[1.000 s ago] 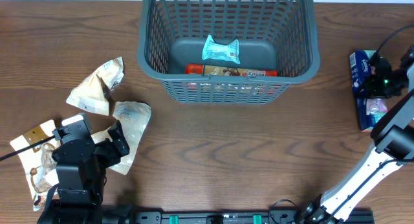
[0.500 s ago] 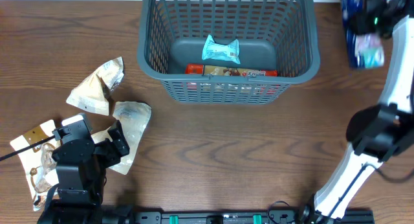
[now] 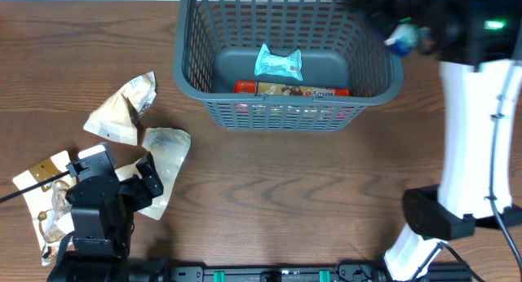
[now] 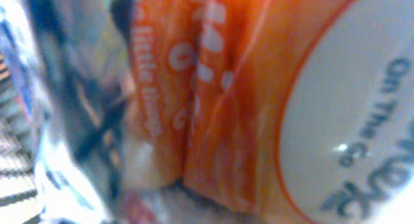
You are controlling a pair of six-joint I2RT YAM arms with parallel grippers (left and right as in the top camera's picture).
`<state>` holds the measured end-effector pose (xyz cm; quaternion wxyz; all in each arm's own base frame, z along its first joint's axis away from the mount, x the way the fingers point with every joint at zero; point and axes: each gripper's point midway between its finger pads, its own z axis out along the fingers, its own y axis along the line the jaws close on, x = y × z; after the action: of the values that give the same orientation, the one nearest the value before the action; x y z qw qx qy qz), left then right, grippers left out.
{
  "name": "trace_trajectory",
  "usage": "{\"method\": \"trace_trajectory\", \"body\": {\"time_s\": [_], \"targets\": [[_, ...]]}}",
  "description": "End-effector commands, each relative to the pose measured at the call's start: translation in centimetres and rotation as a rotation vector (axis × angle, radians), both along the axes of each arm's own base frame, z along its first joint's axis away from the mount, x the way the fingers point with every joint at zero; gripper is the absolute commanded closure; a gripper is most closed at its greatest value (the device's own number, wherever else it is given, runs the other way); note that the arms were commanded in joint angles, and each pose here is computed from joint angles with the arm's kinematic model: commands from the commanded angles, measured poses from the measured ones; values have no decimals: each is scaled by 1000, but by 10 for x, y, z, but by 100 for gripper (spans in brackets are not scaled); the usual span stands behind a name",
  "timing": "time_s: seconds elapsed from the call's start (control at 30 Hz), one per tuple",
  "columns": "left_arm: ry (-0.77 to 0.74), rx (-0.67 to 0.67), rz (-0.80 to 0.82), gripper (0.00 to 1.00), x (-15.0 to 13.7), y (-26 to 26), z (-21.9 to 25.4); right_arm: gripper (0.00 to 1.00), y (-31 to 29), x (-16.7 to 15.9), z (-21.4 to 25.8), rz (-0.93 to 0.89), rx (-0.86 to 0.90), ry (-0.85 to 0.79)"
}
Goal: Pack container
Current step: 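Lift the Kleenex box with the right gripper and place it in the basket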
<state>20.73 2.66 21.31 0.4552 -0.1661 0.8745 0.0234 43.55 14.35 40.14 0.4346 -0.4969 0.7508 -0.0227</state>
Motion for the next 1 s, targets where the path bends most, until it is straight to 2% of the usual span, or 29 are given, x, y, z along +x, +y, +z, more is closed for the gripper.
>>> {"method": "trace_trajectory", "body": {"time_s": [0.0,0.1,0.37,0.4,0.43,0.47,0.53,0.57,0.63,0.77,0.8,0.83,0.87,0.97], "targets": [[-17,-8,2,2,0,-1,7,99,44,-6,-33,267,-178,-21],[-18,-8,2,1,0,-1,7,99,68,-4,-73,390,-255,27],[-17,-8,2,1,0,-1,7,97,76,13,-196,412,-306,319],[-17,-8,2,1,0,-1,7,88,74,15,-212,397,-308,361],[-17,-8,2,1,0,-1,7,70,73,16,-225,380,-306,398],[-17,-8,2,1,0,-1,7,64,73,17,-235,367,-302,427],[-17,-8,2,1,0,-1,7,62,72,17,-249,349,-297,470],[-17,-8,2,1,0,-1,7,58,72,17,-252,346,-296,481],[-17,-8,2,1,0,-1,7,51,72,17,-254,346,-297,484],[-17,-8,2,1,0,-1,7,48,72,16,-227,341,-285,432],[-17,-7,2,1,0,-1,7,40,73,16,-214,329,-273,405],[-17,-7,2,2,0,-1,7,12,72,18,-197,306,-254,373],[-17,-3,0,1,0,0,7,1,71,19,-177,283,-234,330],[-14,2,-4,1,0,0,7,1,66,16,-109,257,-184,171]]}}
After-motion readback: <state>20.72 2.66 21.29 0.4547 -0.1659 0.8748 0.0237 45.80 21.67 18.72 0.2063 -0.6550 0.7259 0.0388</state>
